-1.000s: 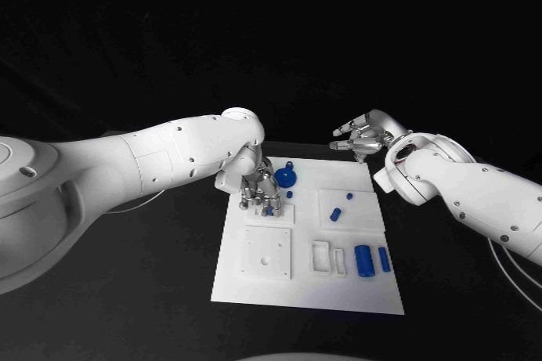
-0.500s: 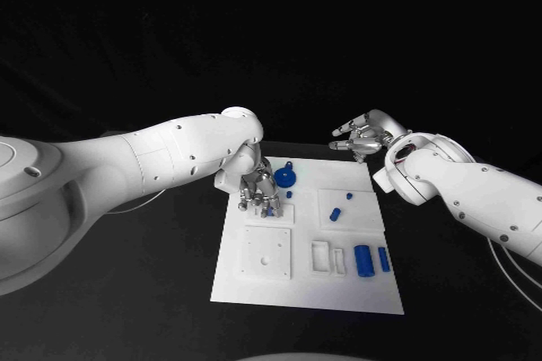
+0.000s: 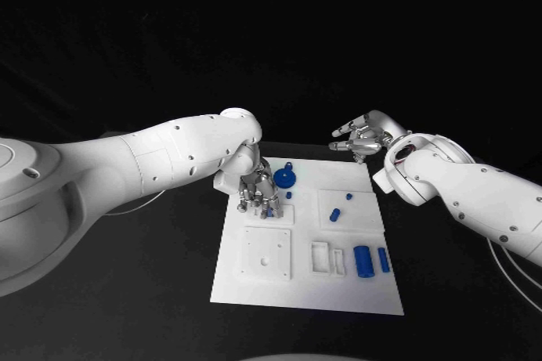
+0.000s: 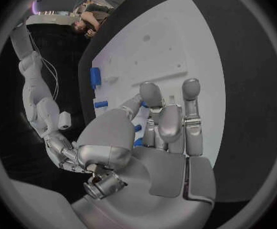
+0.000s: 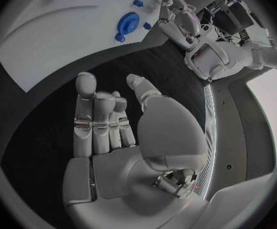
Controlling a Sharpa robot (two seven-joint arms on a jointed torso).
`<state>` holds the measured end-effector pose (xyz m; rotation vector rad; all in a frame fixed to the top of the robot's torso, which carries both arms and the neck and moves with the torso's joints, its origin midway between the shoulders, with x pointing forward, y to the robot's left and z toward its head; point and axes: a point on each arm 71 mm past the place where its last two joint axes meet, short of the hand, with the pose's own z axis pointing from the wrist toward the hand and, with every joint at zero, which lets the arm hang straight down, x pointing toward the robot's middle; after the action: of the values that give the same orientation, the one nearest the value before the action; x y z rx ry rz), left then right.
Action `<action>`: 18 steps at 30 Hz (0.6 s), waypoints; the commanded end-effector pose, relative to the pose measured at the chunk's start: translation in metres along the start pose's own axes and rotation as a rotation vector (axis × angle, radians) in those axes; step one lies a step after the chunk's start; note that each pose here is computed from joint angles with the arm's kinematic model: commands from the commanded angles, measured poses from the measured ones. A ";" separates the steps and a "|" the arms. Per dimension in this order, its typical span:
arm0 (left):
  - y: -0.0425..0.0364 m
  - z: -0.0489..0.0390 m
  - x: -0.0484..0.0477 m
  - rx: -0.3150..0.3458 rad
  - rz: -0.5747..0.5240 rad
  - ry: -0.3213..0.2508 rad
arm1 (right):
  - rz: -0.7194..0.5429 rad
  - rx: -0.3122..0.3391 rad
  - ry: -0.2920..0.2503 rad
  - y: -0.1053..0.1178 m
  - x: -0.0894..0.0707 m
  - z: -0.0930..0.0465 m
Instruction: Assemble the parts on the task board
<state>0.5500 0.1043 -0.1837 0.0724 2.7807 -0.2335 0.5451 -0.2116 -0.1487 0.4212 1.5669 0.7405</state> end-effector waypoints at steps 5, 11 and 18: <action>0.0009 0.0052 0.0020 -0.010 0.011 -0.012 | -0.008 -0.008 0.005 0.001 0.001 0.000; 0.0017 0.0054 0.0005 -0.019 0.013 -0.011 | -0.008 -0.008 0.005 0.001 0.001 0.000; 0.0023 0.0055 -0.0014 -0.021 0.005 -0.014 | -0.008 -0.009 0.006 0.002 0.001 0.000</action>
<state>0.5524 0.1040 -0.1843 0.0744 2.7833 -0.2338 0.5447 -0.2111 -0.1486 0.4202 1.5673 0.7417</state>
